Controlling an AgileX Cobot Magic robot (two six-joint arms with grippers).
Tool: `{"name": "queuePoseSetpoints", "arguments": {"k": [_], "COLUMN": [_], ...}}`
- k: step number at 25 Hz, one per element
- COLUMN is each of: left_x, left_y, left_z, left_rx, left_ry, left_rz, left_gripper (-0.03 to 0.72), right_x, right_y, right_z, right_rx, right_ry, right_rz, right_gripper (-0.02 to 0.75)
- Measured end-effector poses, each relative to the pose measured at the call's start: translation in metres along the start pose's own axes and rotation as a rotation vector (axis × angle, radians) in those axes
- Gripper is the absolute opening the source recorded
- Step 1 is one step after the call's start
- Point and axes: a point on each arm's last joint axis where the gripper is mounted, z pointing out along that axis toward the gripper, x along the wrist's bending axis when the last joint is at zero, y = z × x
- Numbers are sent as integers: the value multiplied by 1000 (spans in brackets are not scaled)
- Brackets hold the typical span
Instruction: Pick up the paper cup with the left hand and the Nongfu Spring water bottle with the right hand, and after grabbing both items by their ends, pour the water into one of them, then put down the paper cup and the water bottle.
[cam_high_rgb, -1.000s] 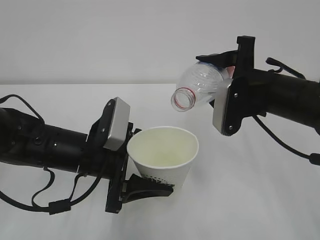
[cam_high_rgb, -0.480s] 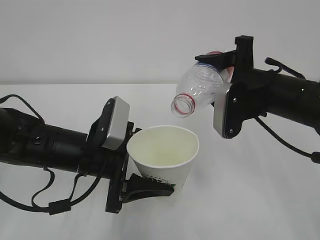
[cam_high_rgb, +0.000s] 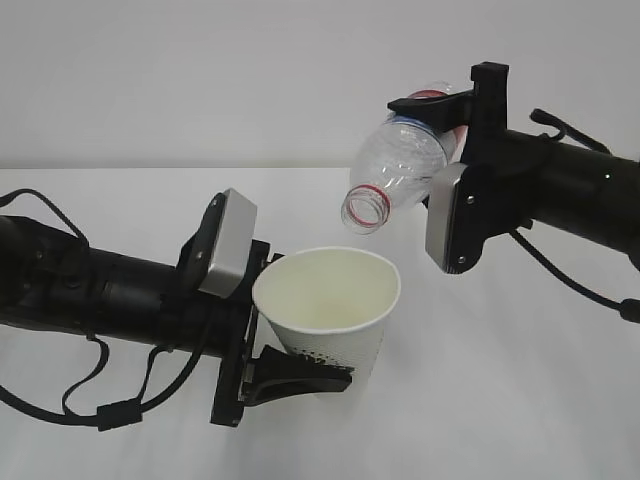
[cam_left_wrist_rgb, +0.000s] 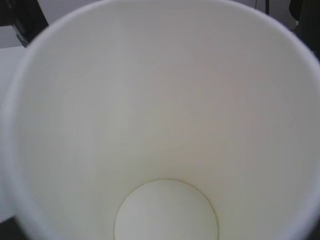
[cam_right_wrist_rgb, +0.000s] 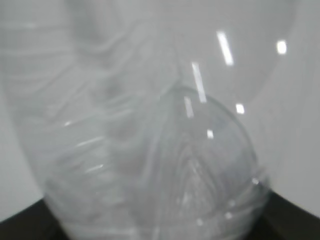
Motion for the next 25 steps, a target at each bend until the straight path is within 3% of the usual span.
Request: {"name": "queuePoseSetpoints", "arguments": {"k": [11, 25], "left_x": [4, 0], "left_y": [18, 20], "left_z": [-7, -4], "left_rx": [4, -2], "left_ry": [51, 36], "left_rz": [50, 55], "left_gripper": [526, 526], "right_x": [-1, -18], "right_y": [-1, 0], "right_z": [0, -6], "right_rx": [16, 31], "right_ry": [-12, -65], "right_rz": [-5, -11], "right_gripper": [483, 482]}}
